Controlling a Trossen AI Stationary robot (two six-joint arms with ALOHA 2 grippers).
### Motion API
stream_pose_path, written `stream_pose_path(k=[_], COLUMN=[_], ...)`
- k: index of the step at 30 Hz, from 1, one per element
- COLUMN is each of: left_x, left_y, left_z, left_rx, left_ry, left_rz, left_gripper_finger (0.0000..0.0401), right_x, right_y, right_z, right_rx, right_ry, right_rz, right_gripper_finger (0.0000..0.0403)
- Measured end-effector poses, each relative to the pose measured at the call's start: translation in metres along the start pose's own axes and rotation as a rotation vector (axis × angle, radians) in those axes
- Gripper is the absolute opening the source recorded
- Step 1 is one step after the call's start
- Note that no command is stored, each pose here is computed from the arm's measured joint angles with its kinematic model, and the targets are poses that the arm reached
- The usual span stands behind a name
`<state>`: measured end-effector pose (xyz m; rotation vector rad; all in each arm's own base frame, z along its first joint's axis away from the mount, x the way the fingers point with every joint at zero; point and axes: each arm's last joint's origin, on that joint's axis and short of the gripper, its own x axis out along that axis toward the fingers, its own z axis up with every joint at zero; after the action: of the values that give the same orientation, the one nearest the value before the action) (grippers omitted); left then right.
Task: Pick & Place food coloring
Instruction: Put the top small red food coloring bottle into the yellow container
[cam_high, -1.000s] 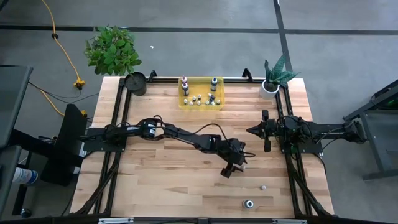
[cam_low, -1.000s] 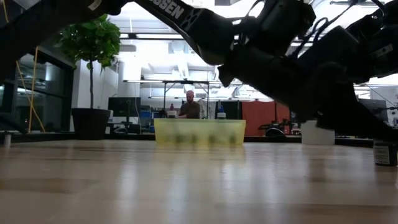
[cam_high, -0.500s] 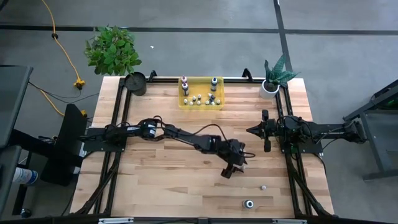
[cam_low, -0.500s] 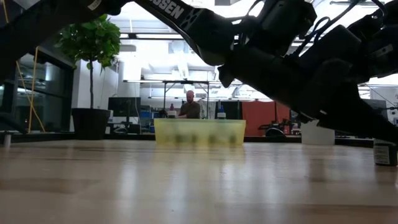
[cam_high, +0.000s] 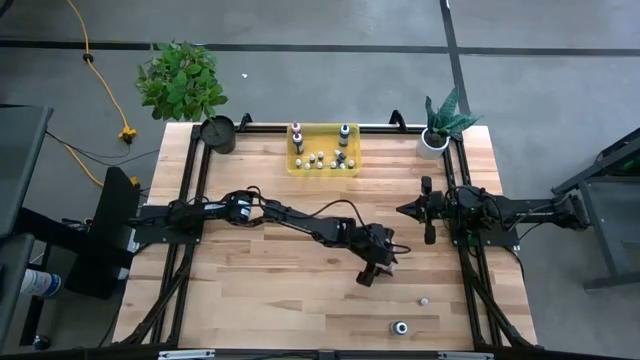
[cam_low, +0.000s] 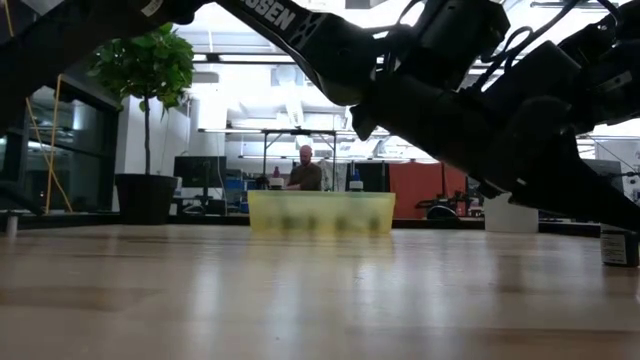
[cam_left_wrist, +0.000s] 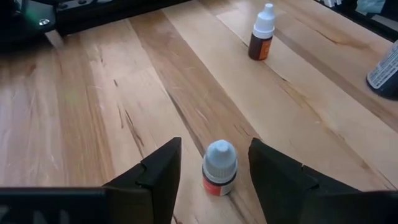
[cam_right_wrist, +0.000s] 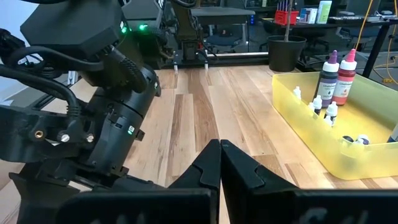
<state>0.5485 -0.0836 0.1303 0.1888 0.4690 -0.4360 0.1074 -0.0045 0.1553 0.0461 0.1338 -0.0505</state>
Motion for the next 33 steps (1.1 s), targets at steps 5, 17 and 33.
stream_pose_path(k=[5,17,33], left_x=[0.000,0.000,-0.035], left_y=[0.000,0.000,0.004], left_z=[0.000,0.000,0.059], left_rx=[-0.022,-0.125,-0.165], left_ry=[0.000,0.007,-0.115], left_rz=[0.001,0.009,-0.034], left_gripper_finger=[0.0142,0.0044,0.0038], right_x=[0.000,0.000,0.000], right_y=[0.000,0.000,0.000], right_z=[0.000,0.000,0.000], right_rx=[0.000,0.000,0.000], right_ry=[0.000,0.000,0.000], right_rz=[0.000,0.000,0.000], right_gripper_finger=[0.0000,0.0000,0.0000])
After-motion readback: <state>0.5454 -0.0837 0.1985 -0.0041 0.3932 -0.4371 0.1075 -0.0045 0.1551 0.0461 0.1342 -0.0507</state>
